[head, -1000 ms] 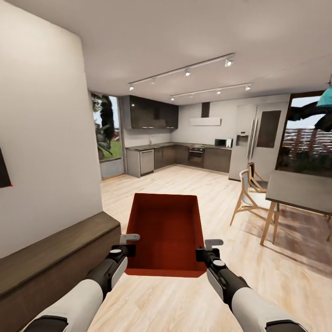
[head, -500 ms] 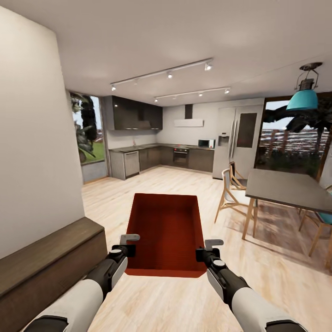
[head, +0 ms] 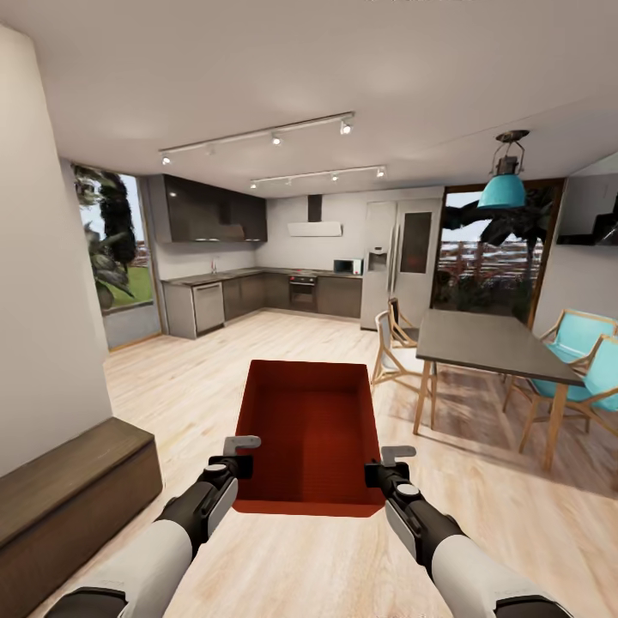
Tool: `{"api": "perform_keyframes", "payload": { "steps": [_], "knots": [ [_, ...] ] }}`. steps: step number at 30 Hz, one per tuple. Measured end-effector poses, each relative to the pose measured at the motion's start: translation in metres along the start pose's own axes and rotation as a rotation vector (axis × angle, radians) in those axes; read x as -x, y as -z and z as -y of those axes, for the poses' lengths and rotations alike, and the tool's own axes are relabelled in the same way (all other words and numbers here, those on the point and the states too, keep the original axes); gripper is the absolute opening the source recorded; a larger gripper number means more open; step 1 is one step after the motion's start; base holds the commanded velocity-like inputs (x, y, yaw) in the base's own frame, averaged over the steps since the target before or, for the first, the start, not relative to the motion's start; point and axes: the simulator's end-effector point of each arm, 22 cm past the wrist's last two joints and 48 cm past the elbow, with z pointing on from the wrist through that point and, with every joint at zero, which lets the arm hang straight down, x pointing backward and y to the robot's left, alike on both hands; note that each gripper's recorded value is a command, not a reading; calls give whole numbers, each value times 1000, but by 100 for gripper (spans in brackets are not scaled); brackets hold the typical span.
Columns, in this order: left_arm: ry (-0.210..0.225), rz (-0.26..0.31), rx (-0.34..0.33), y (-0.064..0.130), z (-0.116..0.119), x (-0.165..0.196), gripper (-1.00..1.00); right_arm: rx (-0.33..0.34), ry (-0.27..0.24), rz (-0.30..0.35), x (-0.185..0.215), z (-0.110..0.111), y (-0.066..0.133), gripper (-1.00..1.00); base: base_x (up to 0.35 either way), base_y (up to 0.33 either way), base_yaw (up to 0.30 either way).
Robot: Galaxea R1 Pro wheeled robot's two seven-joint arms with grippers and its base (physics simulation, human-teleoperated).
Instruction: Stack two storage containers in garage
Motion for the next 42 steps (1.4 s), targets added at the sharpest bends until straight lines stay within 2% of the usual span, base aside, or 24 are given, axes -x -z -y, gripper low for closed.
{"api": "perform_keyframes", "payload": {
  "steps": [42],
  "knots": [
    [-1, 0, 2, 0, 1, 0, -100, 0, 0, 0, 0, 1, 0, -100, 0, 0, -283]
  ]
}}
